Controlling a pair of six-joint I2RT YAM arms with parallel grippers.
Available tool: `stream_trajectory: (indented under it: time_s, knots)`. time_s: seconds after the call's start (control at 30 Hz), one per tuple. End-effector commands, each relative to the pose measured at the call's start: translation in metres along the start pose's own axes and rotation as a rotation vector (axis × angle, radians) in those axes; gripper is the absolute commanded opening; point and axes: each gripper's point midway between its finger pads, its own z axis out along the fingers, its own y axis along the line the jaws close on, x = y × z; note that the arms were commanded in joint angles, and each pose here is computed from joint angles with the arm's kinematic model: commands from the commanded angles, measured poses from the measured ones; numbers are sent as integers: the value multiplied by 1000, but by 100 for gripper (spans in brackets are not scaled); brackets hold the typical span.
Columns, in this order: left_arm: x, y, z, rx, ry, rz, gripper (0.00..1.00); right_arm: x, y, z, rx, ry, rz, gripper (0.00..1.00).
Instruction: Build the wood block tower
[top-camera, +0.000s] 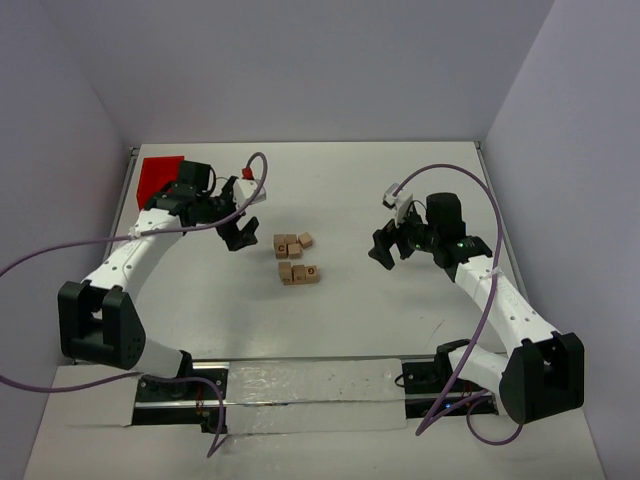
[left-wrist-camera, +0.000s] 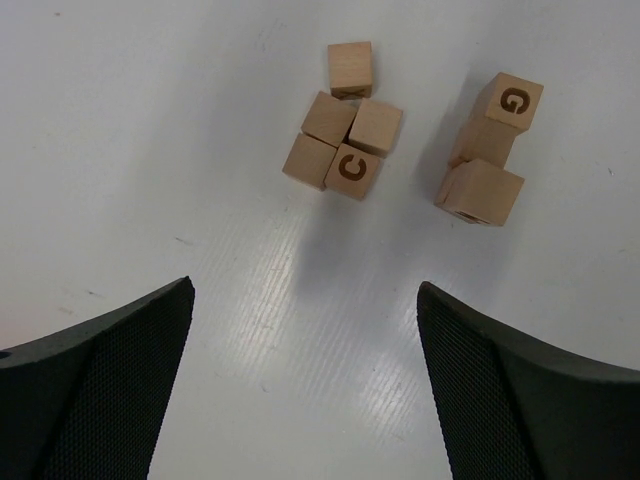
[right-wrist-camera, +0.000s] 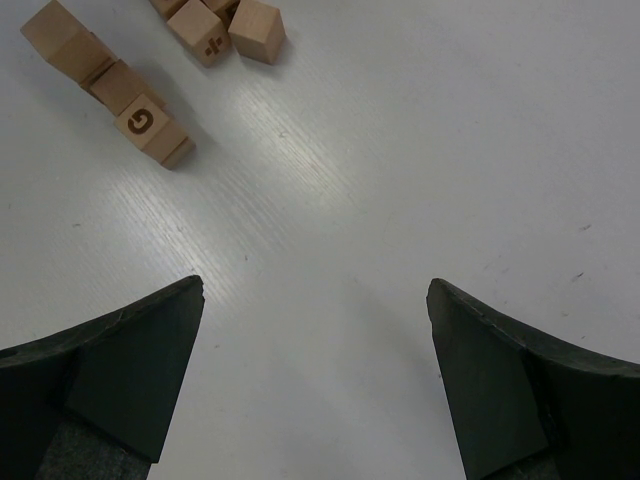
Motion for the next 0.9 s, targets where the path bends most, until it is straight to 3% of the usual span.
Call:
stream_trajectory:
  time_s: [0.0,0.47,0.87]
  knots:
    - [-12,-4,11,84,-63,76,95,-9,-5,0,14,-35,-13,100]
    - [35,1,62,105,-29,36,61,-5,-6,2,17,-24,-10,100]
    - [65,5,90,66,43,-69,70,-3,-6,6,8,-12,0,100]
